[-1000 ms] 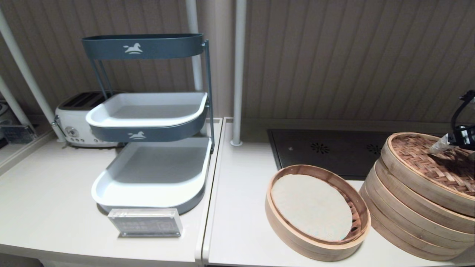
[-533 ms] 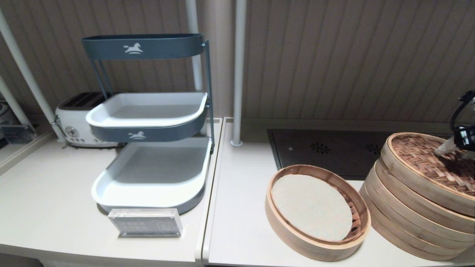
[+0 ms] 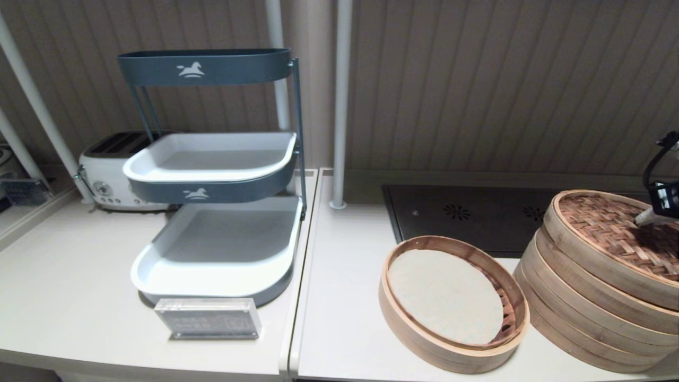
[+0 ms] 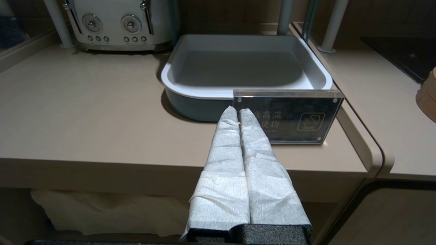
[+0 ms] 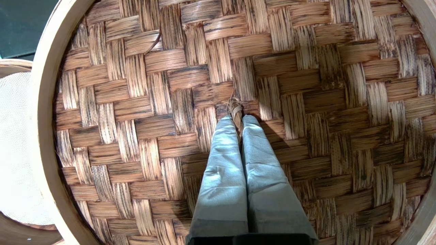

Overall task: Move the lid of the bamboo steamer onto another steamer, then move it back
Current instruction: Pick up the steamer

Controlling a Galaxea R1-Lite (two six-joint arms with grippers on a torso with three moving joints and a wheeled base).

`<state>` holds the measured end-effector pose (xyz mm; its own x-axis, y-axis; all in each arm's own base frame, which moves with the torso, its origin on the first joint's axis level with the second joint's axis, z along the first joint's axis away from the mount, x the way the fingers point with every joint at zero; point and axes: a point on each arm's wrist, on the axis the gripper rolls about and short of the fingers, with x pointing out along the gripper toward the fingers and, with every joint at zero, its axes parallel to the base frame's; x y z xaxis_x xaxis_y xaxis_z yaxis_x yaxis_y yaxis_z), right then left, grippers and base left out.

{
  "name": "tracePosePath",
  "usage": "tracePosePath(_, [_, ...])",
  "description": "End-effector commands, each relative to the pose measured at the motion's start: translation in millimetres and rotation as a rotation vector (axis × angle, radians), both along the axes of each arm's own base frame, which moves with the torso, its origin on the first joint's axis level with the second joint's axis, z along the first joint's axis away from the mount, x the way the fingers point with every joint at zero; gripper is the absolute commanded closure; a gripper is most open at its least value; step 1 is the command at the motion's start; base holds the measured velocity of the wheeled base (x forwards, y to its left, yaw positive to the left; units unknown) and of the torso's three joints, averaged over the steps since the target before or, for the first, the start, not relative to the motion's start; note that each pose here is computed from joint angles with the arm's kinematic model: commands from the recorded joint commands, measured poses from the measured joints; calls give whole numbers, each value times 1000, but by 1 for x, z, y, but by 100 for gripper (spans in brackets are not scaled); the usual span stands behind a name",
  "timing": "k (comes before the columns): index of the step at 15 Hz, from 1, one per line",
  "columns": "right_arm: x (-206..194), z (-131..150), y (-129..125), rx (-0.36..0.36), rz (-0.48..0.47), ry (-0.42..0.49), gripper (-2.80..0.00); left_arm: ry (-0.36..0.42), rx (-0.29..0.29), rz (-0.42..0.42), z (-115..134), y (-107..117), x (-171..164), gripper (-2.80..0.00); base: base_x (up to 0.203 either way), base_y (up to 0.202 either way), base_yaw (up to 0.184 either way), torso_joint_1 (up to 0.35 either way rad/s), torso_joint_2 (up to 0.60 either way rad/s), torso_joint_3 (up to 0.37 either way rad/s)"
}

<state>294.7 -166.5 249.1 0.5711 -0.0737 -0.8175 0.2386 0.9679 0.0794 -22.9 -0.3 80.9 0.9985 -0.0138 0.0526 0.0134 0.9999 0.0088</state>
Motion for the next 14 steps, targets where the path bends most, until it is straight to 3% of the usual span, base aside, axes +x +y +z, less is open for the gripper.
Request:
tracePosePath(1, [-1, -1, 0, 7, 2, 9, 0, 25, 0, 0, -8, 0, 2, 0, 0, 0, 0, 0, 0, 0])
tracePosePath(8, [-8, 32, 1, -43, -4, -97, 0, 25, 0, 0, -8, 0, 2, 0, 0, 0, 0, 0, 0, 0])
tracePosePath(14, [-11, 44, 8, -62, 10, -133, 0, 25, 0, 0, -8, 0, 2, 0, 0, 0, 0, 0, 0, 0])
